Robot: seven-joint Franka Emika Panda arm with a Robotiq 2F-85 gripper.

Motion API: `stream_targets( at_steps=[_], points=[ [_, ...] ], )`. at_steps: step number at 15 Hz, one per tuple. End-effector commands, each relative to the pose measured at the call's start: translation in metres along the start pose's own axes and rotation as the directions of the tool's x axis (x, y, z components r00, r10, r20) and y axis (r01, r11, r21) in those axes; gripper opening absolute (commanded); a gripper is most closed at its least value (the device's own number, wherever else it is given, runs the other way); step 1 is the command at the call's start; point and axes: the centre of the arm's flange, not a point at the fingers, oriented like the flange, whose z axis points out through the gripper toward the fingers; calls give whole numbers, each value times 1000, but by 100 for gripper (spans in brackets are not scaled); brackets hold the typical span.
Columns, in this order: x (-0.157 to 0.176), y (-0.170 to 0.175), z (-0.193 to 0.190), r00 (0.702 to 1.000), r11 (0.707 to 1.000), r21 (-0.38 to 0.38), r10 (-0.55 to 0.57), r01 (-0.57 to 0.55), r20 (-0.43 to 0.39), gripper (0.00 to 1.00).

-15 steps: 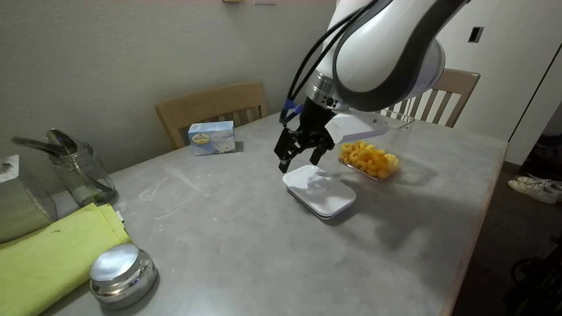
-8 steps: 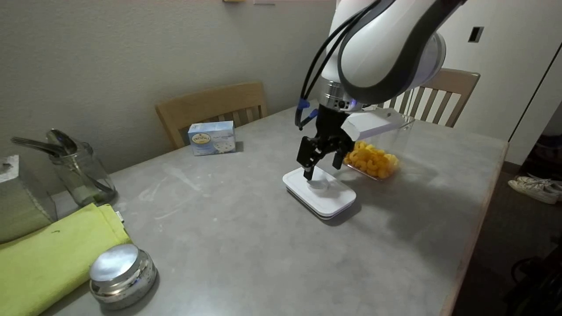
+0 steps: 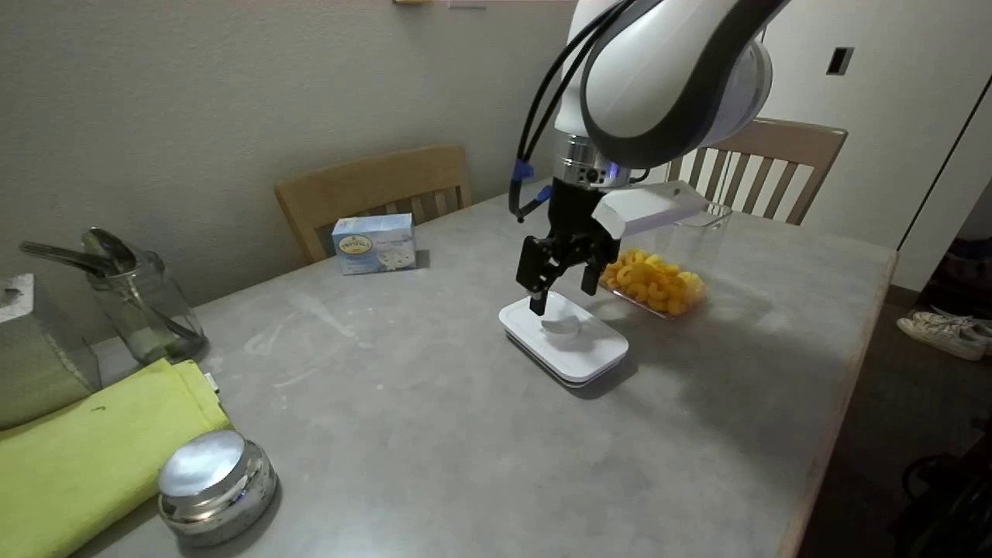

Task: Take the white lid off of the table and place it on the clear bowl then push down then knob on the lid

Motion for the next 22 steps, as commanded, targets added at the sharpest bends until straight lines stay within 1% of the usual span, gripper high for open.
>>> stream_targets(
  at_steps=[1, 9, 12, 15, 16, 17, 18, 19, 20, 22],
  points=[
    [7, -6, 5, 999, 1000, -2, -23, 23, 28, 100],
    [17, -10, 31, 998, 999, -12, -34, 35, 59, 100],
    [23, -13, 28, 997, 999, -13, -32, 32, 69, 100],
    [23, -15, 24, 994, 1000, -16, -21, 23, 111, 100],
    [23, -16, 22, 992, 1000, -16, -20, 22, 128, 83],
    [22, -16, 21, 990, 1000, -17, -16, 18, 140, 77],
    [22, -17, 20, 988, 1000, -18, -14, 17, 152, 66],
    [21, -17, 19, 987, 1000, -18, -14, 17, 160, 62],
    [21, -18, 18, 986, 1000, -19, -13, 16, 168, 64],
    [21, -18, 18, 983, 1000, -21, -13, 17, 181, 57]
  ],
)
